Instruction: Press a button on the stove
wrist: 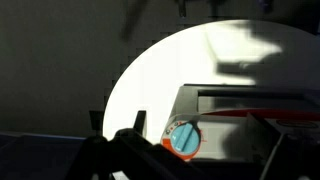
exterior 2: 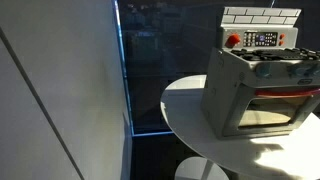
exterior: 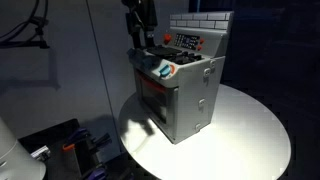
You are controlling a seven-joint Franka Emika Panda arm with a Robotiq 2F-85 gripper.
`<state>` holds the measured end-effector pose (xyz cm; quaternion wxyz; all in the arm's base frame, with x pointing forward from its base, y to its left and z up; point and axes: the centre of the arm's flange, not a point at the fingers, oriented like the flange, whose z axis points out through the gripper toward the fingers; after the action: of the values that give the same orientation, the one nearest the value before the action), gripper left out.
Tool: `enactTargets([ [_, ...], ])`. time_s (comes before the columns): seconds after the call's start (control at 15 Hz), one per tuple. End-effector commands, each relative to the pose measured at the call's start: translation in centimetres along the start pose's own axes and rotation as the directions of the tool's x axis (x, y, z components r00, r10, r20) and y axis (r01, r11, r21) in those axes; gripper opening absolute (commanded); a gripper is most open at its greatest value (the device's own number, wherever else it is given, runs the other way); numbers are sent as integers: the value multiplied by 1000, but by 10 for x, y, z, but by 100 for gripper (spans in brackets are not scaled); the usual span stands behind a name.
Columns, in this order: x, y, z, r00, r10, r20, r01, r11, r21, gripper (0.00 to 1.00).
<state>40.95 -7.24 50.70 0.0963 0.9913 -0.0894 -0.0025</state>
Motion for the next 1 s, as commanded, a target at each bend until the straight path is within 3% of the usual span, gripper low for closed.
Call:
enactTargets([
  [0.0, 0, 0, -1, 1000, 0, -1, 0, 1000, 0, 100],
  [0.47, 11, 3, -9, 999, 31, -28, -31, 999, 12, 100],
  [0.93, 49, 7, -35, 978, 131, -163, -121, 990, 72, 100],
])
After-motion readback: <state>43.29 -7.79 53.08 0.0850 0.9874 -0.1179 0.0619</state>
